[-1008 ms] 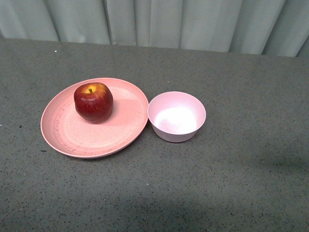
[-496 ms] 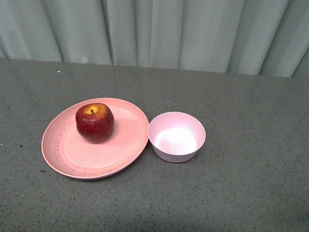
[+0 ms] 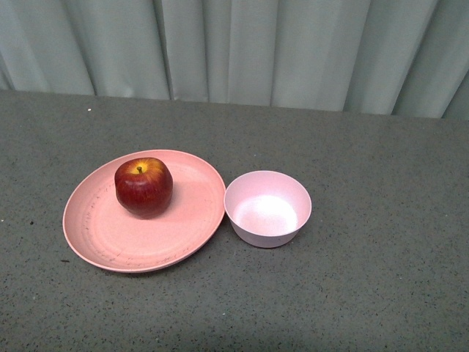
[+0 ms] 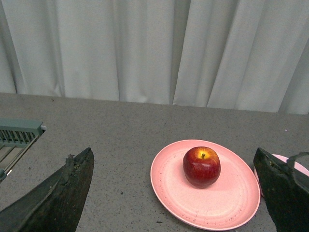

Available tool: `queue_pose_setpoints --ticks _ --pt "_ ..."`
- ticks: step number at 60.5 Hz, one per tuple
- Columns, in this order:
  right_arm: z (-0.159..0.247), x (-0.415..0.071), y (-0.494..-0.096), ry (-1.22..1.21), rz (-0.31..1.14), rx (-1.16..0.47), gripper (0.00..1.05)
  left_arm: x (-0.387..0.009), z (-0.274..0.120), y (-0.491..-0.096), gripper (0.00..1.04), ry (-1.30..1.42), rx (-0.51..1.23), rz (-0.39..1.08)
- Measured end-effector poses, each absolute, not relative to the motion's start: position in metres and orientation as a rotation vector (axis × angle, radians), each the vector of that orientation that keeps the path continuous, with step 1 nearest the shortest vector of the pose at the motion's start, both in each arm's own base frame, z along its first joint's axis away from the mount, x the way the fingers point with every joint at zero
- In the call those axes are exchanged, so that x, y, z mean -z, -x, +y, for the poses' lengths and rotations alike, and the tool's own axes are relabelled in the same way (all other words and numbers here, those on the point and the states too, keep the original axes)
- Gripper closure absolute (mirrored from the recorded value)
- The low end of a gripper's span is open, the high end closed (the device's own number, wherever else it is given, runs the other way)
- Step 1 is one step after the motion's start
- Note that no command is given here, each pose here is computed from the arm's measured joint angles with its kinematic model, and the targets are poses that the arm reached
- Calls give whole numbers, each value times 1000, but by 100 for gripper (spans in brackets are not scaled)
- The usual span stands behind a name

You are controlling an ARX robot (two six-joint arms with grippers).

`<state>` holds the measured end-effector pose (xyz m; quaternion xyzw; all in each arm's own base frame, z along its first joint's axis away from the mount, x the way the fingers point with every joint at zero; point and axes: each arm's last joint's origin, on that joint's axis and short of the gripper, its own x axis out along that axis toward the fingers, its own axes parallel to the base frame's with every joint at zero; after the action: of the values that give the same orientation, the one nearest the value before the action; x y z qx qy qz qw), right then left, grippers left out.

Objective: Move apple from plate to bowl

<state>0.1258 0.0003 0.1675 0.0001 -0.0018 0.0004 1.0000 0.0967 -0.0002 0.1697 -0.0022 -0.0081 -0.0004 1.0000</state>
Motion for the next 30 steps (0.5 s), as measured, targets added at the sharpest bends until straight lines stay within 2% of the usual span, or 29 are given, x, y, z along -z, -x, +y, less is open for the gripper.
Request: queue_pose_setpoints --ticks 30 --pt "0 -169 -113 0 -9 -1 104 -170 0 -97 7 4 1 -16"
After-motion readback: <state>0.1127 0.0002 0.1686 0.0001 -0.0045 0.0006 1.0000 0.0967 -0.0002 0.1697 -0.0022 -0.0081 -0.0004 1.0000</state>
